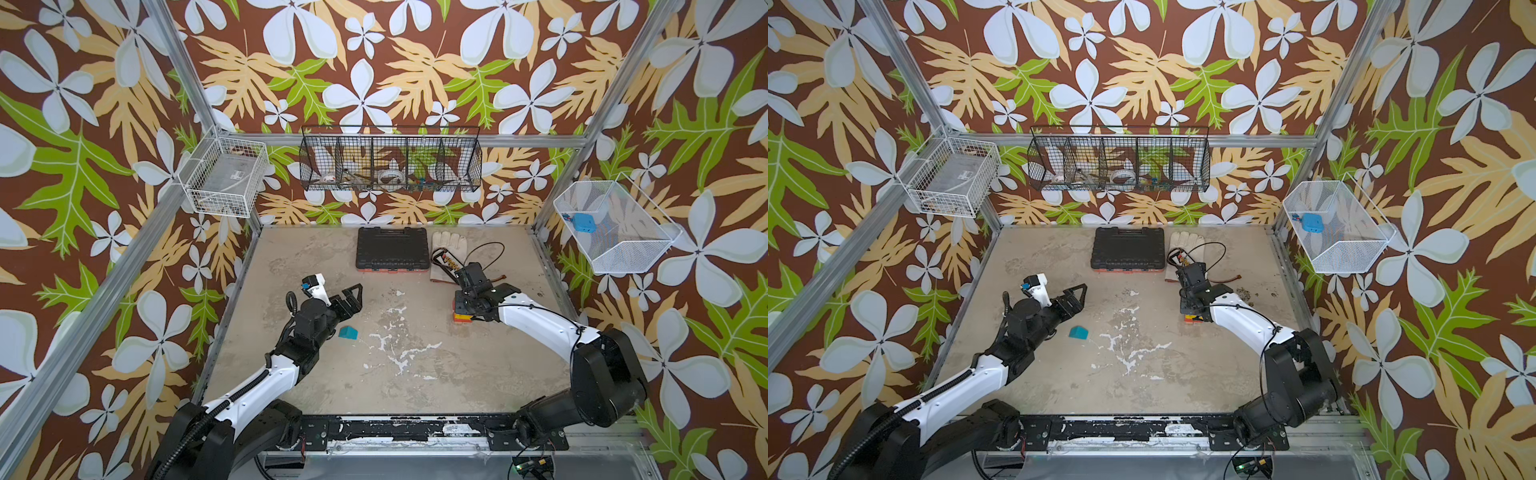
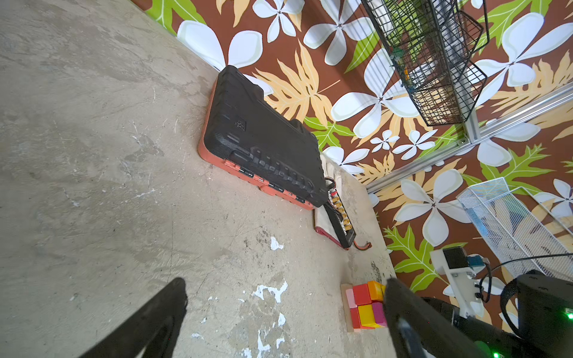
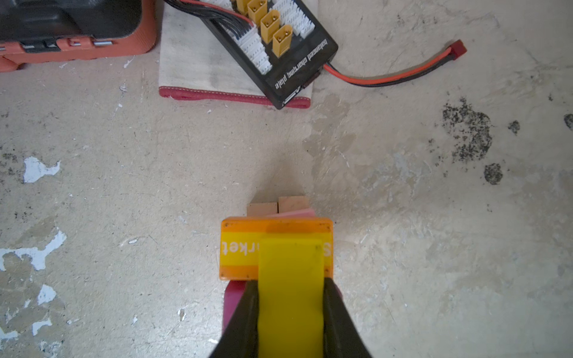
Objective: Build the wood block tower
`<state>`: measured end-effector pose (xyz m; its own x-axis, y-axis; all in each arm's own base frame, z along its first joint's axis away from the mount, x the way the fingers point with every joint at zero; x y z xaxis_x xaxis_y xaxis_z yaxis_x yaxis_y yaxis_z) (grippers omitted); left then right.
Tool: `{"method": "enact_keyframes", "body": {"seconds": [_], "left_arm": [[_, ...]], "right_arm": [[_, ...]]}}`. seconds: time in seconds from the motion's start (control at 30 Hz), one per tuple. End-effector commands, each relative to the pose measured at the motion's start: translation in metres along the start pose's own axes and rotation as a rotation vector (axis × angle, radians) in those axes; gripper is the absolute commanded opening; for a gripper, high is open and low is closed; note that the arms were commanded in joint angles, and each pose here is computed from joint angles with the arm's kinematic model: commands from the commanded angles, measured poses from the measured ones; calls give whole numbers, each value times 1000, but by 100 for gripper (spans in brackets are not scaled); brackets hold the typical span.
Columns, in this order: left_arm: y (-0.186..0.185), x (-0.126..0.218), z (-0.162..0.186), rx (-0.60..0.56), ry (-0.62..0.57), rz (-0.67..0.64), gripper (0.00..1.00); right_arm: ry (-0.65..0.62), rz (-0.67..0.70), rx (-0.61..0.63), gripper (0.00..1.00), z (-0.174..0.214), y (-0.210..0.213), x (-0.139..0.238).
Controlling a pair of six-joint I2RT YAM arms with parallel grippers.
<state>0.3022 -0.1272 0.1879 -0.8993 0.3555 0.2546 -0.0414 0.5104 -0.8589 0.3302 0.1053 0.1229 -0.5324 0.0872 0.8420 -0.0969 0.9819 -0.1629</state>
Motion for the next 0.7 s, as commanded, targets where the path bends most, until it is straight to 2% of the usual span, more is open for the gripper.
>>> {"method": "enact_keyframes", "body": {"seconds": [0.0, 0.13, 0.67], "left_arm": [[-11, -1, -4, -13, -14, 43, 100], [-11, -1, -5, -13, -15, 42, 100], [-10, 0, -6, -14, -23, 31, 100]], "right_arm": [[-9, 9, 4, 15, -3, -2, 0], [-10, -1, 3, 19, -3, 0, 0], [-22, 0, -9, 50, -6, -3, 7]]}}
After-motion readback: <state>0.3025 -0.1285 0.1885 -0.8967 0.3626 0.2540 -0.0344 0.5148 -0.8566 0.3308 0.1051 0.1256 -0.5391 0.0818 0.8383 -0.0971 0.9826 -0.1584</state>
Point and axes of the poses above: each gripper's point midway between its finger pads, its own x axis back along the fingers, its own y axis along the line the jaws close on, z = x × y, the point moved 3 cm from there along x, back along the fingers, and after that the axes turned 15 degrees about x, right-handed, at the moved point
